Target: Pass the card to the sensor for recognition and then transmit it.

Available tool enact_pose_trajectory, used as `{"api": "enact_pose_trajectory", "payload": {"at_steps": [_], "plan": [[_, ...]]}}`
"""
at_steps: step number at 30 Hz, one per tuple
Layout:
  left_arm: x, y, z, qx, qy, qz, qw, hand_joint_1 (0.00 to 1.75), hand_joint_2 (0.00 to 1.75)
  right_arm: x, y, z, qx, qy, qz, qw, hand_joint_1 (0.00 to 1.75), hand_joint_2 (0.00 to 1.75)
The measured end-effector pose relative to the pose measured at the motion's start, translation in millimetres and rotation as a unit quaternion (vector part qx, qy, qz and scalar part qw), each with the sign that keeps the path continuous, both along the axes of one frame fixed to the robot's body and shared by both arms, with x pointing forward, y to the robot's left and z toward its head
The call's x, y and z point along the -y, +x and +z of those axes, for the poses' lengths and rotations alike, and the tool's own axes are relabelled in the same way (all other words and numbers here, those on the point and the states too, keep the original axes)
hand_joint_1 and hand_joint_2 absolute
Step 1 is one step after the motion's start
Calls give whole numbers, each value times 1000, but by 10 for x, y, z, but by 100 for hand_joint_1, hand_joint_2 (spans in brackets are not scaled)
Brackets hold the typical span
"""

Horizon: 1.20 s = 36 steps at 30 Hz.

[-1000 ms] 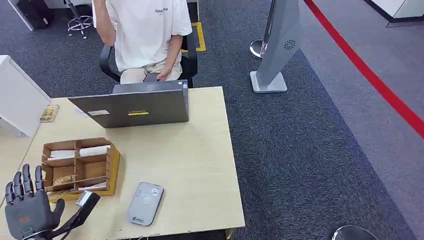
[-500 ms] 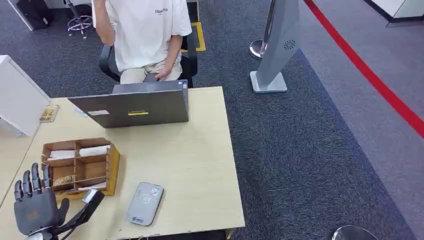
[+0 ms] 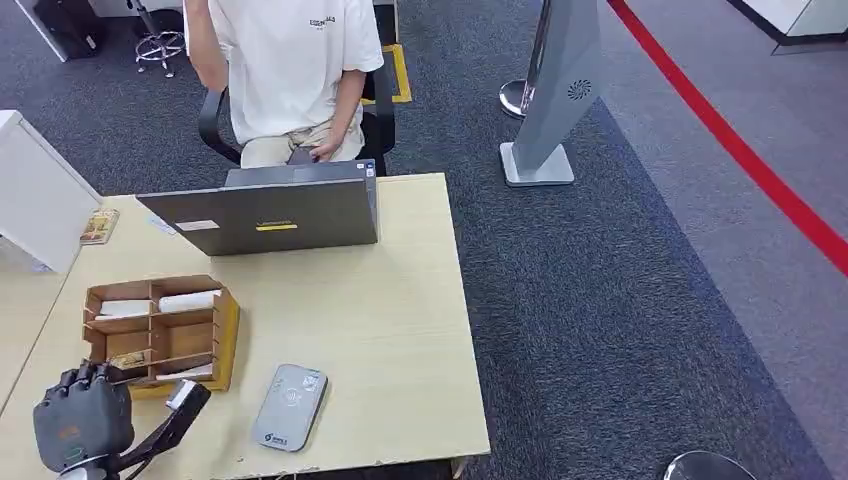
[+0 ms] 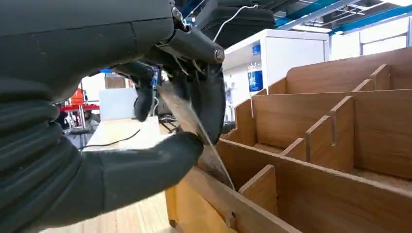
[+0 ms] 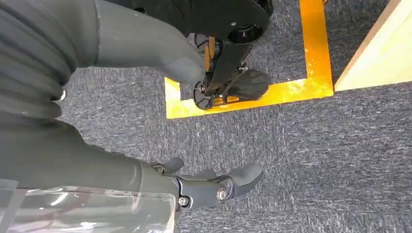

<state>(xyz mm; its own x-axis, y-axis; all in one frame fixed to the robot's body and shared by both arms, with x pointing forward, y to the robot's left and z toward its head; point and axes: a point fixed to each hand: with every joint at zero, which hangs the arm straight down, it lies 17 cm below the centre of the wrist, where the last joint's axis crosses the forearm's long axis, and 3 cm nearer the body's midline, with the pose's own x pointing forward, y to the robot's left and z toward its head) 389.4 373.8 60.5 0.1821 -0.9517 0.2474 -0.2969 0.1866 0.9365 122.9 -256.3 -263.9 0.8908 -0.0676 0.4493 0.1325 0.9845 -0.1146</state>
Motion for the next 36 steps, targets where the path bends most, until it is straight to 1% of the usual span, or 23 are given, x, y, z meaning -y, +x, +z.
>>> {"api": "enact_pose_trajectory", "payload": {"at_steps": [13, 17, 22, 24, 26, 32, 35, 36], "plan": [[5, 14, -22, -6, -6, -2, 1000, 175, 175, 5, -4, -2, -1, -1, 0, 1000, 0, 175], [22, 25, -73, -31, 0, -3, 1000, 175, 175, 7, -10, -4, -2, -1, -2, 1000, 0, 175], [174, 61, -28, -66, 7, -18, 998, 175, 175, 18, -22, -7, -3, 0, -10, 1000, 0, 175], [282, 83, 59, -73, 14, -34, 997, 175, 175, 21, -29, -8, -4, 1, -13, 1000, 0, 175], [378, 115, 193, -68, 19, -46, 996, 175, 175, 20, -31, -9, -4, 2, -14, 1000, 0, 175], [570, 221, 756, -12, 45, -82, 996, 175, 175, 19, -40, -11, -5, 2, -14, 1000, 0, 175], [615, 315, 1012, 11, 55, -96, 994, 175, 175, 17, -40, -11, -5, 1, -12, 1000, 0, 175], [640, 385, 1139, 17, 57, -105, 993, 175, 175, 16, -40, -11, -5, 1, -11, 1000, 0, 175]]}}
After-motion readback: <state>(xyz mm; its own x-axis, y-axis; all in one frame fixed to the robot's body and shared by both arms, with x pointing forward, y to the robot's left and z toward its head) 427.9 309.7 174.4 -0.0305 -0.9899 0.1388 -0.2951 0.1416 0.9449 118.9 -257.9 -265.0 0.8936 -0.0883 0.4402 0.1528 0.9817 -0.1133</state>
